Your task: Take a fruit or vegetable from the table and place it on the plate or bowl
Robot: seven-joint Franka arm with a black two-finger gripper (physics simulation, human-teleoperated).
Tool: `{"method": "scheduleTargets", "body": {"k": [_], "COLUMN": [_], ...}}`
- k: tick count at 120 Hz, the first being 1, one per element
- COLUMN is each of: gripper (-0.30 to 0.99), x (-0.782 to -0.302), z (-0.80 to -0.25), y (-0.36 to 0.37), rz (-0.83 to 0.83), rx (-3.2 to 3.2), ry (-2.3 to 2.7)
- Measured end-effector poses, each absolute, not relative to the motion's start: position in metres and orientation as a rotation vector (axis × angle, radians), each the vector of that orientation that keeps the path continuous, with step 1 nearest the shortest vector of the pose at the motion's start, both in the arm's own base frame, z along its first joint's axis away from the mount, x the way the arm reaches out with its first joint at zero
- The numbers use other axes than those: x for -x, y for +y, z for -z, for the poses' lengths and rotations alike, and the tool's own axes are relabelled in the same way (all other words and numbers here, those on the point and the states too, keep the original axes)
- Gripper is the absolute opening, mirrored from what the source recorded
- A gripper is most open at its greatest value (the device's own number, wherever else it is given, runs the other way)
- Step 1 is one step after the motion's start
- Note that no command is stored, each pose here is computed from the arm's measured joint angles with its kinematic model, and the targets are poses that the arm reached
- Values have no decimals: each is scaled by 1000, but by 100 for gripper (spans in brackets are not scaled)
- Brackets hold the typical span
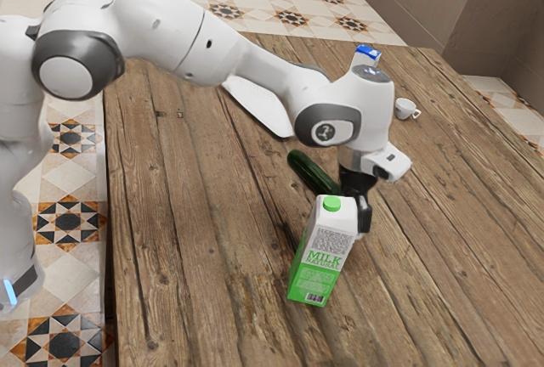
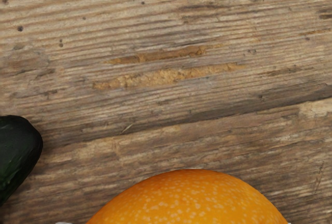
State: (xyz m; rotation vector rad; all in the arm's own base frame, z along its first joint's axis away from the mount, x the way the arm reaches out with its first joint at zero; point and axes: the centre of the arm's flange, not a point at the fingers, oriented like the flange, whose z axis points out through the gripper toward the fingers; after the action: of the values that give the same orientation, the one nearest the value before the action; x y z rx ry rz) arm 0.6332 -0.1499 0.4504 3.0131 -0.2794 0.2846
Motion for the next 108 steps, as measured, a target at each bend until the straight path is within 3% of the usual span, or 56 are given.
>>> {"method": "scheduleTargets", "body": {"k": [14, 37, 79, 108], "gripper": [43, 43, 43, 43], "x": [-641, -660, -674, -674], "z": [-504, -562, -587, -586], "y": [-143, -65, 129, 221], "rz": [-408, -506, -570, -598], "rx": [-2993, -3057, -3162, -3200], "ry": [-282, -130, 285, 477]}}
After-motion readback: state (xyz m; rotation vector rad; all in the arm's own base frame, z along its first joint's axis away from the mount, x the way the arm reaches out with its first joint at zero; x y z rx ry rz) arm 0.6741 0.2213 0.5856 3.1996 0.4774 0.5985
